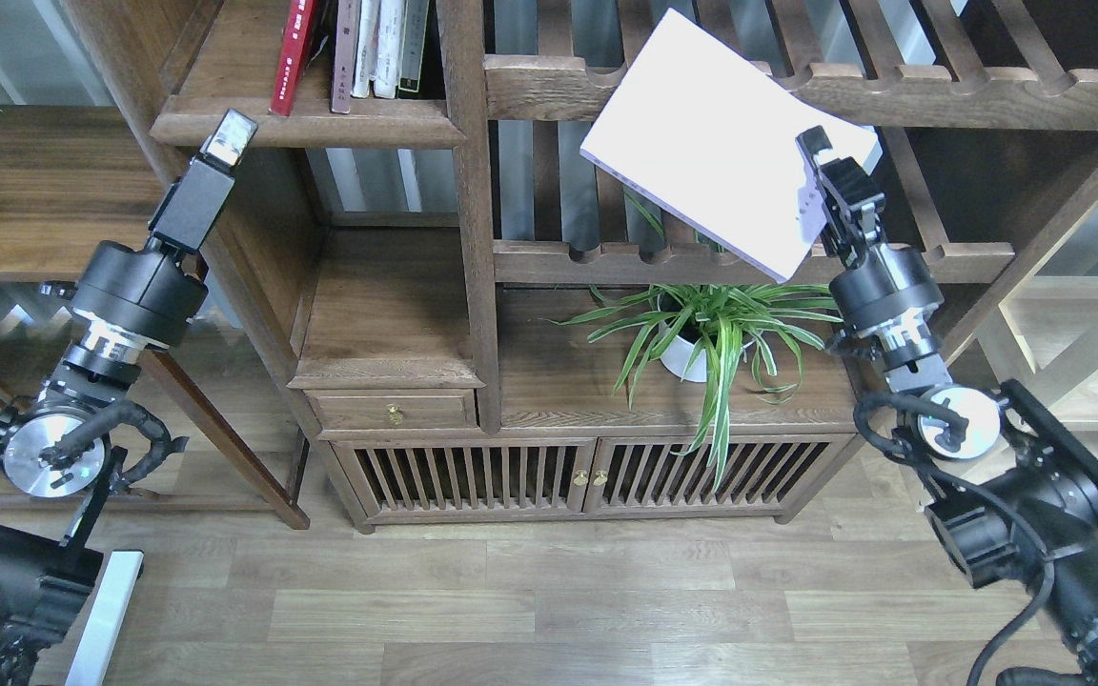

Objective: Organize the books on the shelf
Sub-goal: 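Lower the white book with the right gripper toward the left gripper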

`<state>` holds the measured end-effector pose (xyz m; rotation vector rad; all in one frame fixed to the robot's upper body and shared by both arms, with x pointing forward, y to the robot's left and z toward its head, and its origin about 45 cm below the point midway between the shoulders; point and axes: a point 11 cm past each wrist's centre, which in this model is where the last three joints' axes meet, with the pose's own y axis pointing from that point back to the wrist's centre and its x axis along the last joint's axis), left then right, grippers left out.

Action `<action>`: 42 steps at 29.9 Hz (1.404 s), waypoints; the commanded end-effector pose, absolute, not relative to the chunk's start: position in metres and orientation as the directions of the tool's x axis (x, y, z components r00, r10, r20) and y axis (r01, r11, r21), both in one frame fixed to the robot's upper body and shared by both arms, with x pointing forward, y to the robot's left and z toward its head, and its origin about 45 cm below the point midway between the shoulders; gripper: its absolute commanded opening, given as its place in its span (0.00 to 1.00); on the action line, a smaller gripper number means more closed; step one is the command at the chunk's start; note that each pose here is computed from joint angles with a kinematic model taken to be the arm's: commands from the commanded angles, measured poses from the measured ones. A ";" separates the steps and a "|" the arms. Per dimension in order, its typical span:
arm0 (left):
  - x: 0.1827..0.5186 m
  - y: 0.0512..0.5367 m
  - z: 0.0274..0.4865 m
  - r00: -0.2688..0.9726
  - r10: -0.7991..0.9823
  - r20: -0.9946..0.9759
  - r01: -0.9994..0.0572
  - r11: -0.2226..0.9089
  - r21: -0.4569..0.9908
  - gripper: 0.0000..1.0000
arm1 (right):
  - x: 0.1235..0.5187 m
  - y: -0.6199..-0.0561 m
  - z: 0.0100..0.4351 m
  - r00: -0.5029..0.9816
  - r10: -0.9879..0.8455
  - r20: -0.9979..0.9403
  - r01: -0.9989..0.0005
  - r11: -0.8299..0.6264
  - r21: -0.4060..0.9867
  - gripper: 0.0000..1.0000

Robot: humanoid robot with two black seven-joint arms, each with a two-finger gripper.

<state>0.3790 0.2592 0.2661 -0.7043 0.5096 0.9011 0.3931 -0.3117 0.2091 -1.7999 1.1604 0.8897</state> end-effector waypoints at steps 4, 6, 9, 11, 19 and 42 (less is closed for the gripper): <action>0.373 0.255 0.254 0.517 0.522 -0.679 -0.845 0.439 -0.305 0.98 | 0.365 -0.319 0.169 0.238 -0.378 -0.895 -0.958 -0.244 -0.152 0.05; 0.364 0.250 0.237 0.492 0.512 -0.704 -0.853 0.446 -0.271 0.98 | 0.356 -0.321 0.157 0.209 -0.378 -0.902 -0.963 -0.240 -0.122 0.05; 0.349 0.239 0.213 0.459 0.491 -0.741 -0.857 0.464 -0.223 0.98 | 0.340 -0.323 0.140 0.164 -0.379 -0.911 -0.969 -0.234 -0.077 0.05; 0.338 0.235 0.197 0.426 0.480 -0.767 -0.865 0.463 -0.191 0.98 | 0.329 -0.324 0.130 0.137 -0.375 -0.917 -0.972 -0.230 -0.052 0.05; 0.289 0.230 0.138 0.270 0.427 -0.863 -0.886 0.461 -0.049 0.98 | 0.293 -0.300 0.095 0.061 -0.328 -0.943 -0.967 -0.252 0.025 0.06; 0.217 0.125 0.096 0.010 0.031 -0.999 -0.830 0.558 0.009 0.98 | 0.284 -0.148 0.091 0.130 -0.150 -0.980 -0.879 -0.474 -0.044 0.08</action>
